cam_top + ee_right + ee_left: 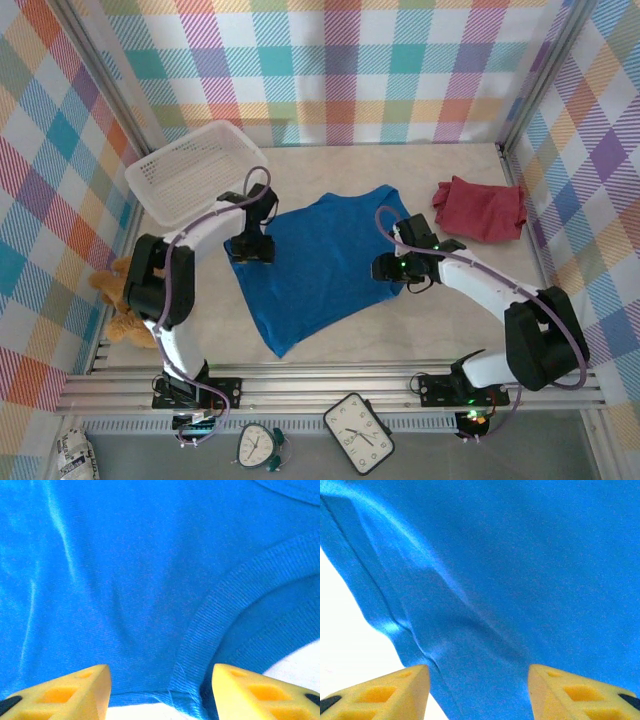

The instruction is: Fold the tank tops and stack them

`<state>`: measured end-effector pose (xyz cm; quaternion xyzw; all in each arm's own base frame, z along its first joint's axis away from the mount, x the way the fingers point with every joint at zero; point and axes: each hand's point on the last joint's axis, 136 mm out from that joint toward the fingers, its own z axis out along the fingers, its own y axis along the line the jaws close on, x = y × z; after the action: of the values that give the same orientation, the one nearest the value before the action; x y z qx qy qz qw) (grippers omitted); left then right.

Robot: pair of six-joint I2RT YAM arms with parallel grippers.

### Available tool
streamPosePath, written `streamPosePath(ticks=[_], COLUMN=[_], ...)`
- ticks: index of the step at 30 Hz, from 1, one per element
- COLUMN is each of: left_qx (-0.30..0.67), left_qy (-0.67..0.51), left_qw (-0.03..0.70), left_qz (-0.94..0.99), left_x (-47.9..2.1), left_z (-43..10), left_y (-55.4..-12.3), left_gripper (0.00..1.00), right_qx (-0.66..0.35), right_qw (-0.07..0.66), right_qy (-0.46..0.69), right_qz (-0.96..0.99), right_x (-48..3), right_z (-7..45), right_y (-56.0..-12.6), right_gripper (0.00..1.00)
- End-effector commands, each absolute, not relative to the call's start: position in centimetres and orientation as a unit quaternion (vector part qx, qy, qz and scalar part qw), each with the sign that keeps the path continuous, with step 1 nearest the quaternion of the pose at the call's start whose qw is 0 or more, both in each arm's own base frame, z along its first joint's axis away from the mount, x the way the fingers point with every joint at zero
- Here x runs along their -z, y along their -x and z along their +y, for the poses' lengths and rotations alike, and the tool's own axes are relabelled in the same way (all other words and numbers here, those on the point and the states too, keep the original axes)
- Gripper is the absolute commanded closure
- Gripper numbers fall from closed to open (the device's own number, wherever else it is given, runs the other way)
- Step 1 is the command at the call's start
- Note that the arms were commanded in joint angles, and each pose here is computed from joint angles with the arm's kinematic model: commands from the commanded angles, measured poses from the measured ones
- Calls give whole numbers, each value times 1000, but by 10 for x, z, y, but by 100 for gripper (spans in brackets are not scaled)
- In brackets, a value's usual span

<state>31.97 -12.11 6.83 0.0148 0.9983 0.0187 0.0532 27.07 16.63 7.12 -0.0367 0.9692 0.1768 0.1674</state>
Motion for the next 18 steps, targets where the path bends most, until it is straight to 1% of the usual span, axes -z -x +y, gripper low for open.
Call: streamPosePath(ticks=[1,9,14,16,18], left_qx=[-10,-13,-26,-18,-5], left_qy=[-19,-27,-22,-16,-15], left_qw=[31,44,19,11,-1], left_qz=[999,999,999,1000,1000], left_x=[-84,-77,-54,-44,-35], left_z=[-130,-160,-166,-170,-178], left_y=[-271,-194,-148,-134,-121], left_gripper=[45,44,44,44,44], right_qx=[-157,-151,-155,-144,-130], right_qw=[127,147,116,120,123], right_qy=[27,22,14,13,13], right_qz=[979,977,981,982,984], right_x=[-53,-49,-34,-33,-32], right_z=[155,160,163,158,152], right_y=[-248,-269,-265,-263,-260], right_gripper=[44,49,52,54,54])
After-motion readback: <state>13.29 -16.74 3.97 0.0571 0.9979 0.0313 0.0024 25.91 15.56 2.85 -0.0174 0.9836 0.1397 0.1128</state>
